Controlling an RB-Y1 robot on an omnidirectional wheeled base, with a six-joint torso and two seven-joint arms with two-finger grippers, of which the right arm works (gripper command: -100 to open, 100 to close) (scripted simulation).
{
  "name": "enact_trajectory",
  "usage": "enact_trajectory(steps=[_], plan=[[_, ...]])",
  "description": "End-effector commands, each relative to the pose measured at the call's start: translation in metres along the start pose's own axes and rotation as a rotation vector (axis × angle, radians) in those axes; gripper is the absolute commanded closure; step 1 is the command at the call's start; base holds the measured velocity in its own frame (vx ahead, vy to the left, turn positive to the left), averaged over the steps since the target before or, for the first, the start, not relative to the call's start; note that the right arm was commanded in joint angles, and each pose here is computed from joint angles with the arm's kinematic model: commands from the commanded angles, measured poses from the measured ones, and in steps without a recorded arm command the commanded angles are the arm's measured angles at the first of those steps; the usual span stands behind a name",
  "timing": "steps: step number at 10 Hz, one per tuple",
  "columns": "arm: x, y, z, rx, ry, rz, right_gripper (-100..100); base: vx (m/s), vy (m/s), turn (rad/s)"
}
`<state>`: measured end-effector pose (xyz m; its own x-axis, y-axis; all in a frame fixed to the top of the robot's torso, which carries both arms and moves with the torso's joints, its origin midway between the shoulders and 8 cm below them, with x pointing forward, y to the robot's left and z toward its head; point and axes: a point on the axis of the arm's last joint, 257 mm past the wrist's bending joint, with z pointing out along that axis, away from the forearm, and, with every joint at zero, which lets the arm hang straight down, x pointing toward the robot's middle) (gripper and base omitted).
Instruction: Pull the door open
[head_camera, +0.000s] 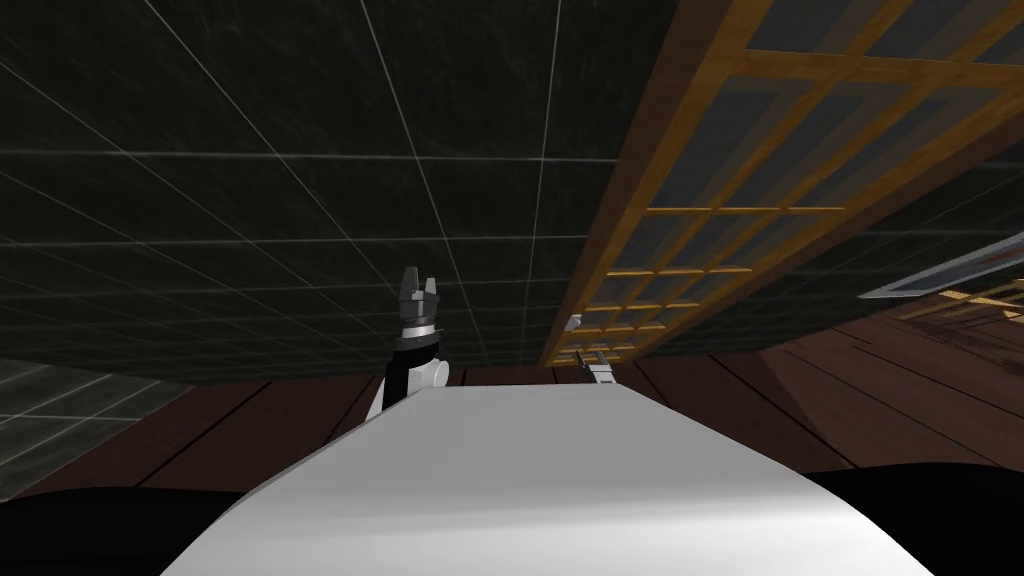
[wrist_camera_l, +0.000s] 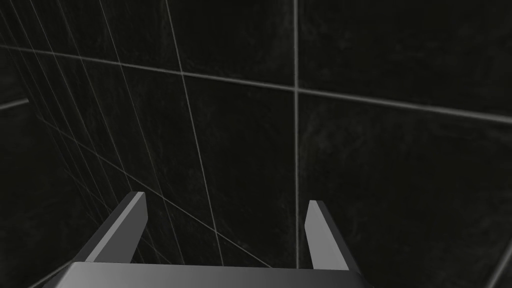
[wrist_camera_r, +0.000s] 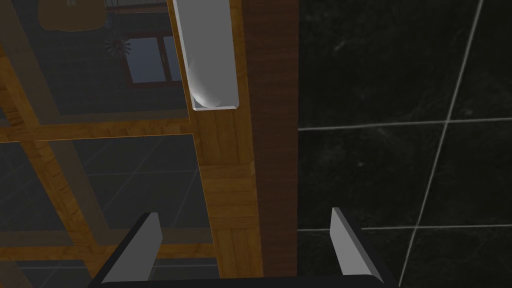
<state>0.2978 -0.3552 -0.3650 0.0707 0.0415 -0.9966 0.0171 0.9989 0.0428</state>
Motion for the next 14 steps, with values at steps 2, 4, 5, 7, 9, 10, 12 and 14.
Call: enact_trajectory(steps=[2, 4, 5, 7, 9, 10, 12, 14], plan=[[0.016, 0.002, -0.0117, 0.007, 0.034, -0.024, -100, 0.05, -0.161, 0.138], [0.021, 0.003, -0.0151, 0.008, 0.044, -0.03, -100, 0.031, -0.089, 0.05], [0.028, 0.005, -0.0194, 0.01, 0.057, -0.037, -100, 0.027, -0.073, 0.099], [0.03, 0.005, -0.0208, 0.012, 0.062, -0.037, -100, 0.015, -0.071, 0.084], [0.031, -0.017, -0.0195, 0.041, 0.064, -0.048, -100, 0.112, 0.077, 0.185], [0.031, -0.021, -0.0191, 0.047, 0.064, -0.048, -100, 0.137, 0.048, 0.062], [0.031, -0.032, -0.0181, 0.066, 0.064, -0.048, -100, 0.165, 0.005, 0.086], [0.031, -0.045, -0.017, 0.091, 0.062, -0.045, -100, 0.171, -0.039, 0.104]])
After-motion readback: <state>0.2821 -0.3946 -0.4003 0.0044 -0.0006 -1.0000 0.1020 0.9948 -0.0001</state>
